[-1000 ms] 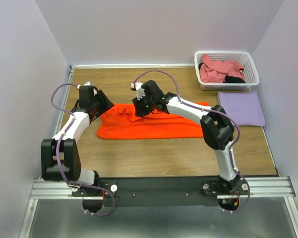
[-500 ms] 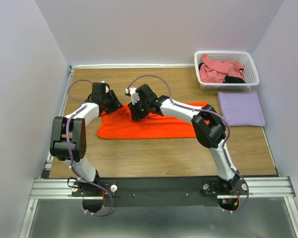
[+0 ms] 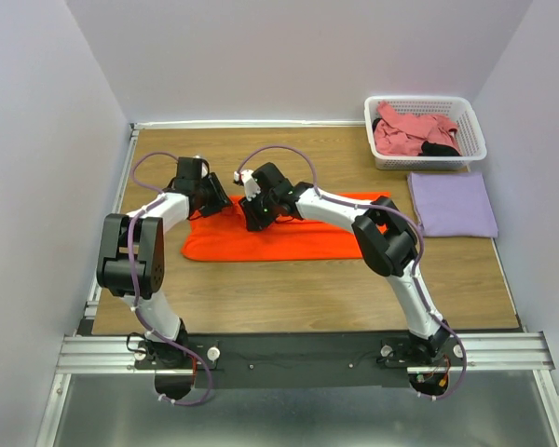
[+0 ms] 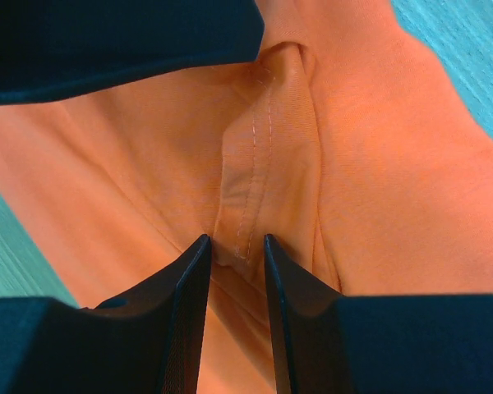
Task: Fold and stack the t-shirts
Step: Fold the tshirt
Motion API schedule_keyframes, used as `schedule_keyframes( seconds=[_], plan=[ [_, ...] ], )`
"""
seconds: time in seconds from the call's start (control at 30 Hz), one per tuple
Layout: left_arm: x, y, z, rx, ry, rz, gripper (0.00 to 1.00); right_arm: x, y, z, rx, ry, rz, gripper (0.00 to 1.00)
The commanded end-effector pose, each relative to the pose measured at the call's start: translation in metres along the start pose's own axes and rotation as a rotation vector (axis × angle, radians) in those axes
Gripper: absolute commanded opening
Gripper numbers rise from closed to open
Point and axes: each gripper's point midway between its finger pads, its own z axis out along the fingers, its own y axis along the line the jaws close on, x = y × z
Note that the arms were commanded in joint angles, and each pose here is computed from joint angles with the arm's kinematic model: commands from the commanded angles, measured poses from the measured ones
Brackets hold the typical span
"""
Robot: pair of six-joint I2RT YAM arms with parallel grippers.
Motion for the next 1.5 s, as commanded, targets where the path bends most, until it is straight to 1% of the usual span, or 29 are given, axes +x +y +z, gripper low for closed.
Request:
schedule_keyframes(
  seconds=[0.0, 0.1, 0.17, 0.2, 0.23, 0.27, 0.3, 0.4, 0.47, 0.57, 0.77, 0.87, 0.9, 1.0, 1.07, 1.27, 1.3, 1.47],
  plan=[
    [-0.001, -0.005, 0.002, 0.011, 0.002, 0.031, 0.49, -0.003, 0.006, 0.005, -0.019, -0.004, -0.02, 0.39],
    [-0.001, -0.005, 0.003, 0.007, 0.005, 0.033, 0.41, -0.004, 0.007, 0.004, -0.021, -0.007, -0.019, 0.39],
    [-0.003, -0.004, 0.003, -0.002, -0.001, 0.042, 0.29, -0.007, 0.008, 0.002, -0.021, -0.013, -0.019, 0.39],
    [-0.004, -0.002, 0.003, -0.013, -0.004, 0.046, 0.21, -0.01, 0.009, 0.0, -0.023, -0.02, -0.02, 0.39],
    [-0.013, 0.002, 0.001, -0.052, -0.024, 0.06, 0.07, -0.016, 0.012, -0.004, -0.017, -0.033, -0.028, 0.39],
    [-0.021, 0.001, 0.001, -0.061, -0.045, 0.067, 0.06, -0.017, 0.013, -0.005, -0.014, -0.035, -0.033, 0.39],
    [-0.023, 0.001, 0.001, -0.066, -0.048, 0.071, 0.01, -0.019, 0.014, -0.007, -0.005, -0.039, -0.04, 0.39],
    [-0.029, -0.002, 0.004, -0.062, -0.052, 0.077, 0.01, -0.019, 0.017, -0.004, 0.034, -0.04, -0.06, 0.39],
    [-0.031, -0.003, 0.007, -0.057, -0.049, 0.08, 0.01, -0.018, 0.007, -0.002, 0.113, -0.037, -0.064, 0.4],
    [-0.03, -0.002, 0.01, -0.06, -0.042, 0.083, 0.0, -0.018, 0.001, 0.002, 0.178, -0.037, -0.074, 0.4],
    [-0.027, 0.0, 0.013, -0.06, -0.035, 0.084, 0.0, -0.011, -0.003, 0.009, 0.209, -0.022, -0.075, 0.4],
    [-0.027, -0.001, 0.013, -0.059, -0.034, 0.084, 0.0, -0.007, -0.011, 0.009, 0.254, -0.014, -0.072, 0.39],
    [-0.027, 0.0, 0.013, -0.06, -0.035, 0.084, 0.0, -0.007, -0.012, 0.008, 0.267, -0.015, -0.072, 0.33],
    [-0.028, -0.002, 0.012, -0.057, -0.037, 0.083, 0.0, -0.007, -0.015, 0.007, 0.281, -0.015, -0.075, 0.23],
    [-0.029, -0.004, 0.011, -0.049, -0.039, 0.082, 0.0, -0.007, -0.016, 0.006, 0.285, -0.015, -0.074, 0.23],
    [-0.029, -0.005, 0.011, -0.044, -0.035, 0.076, 0.0, -0.008, -0.014, 0.003, 0.28, -0.016, -0.075, 0.02],
    [-0.029, -0.006, 0.01, -0.042, -0.033, 0.076, 0.0, -0.009, -0.014, 0.002, 0.28, -0.019, -0.076, 0.0],
    [-0.032, -0.013, 0.003, -0.028, -0.027, 0.072, 0.0, -0.028, -0.007, -0.013, 0.272, -0.064, -0.08, 0.0]
  ],
)
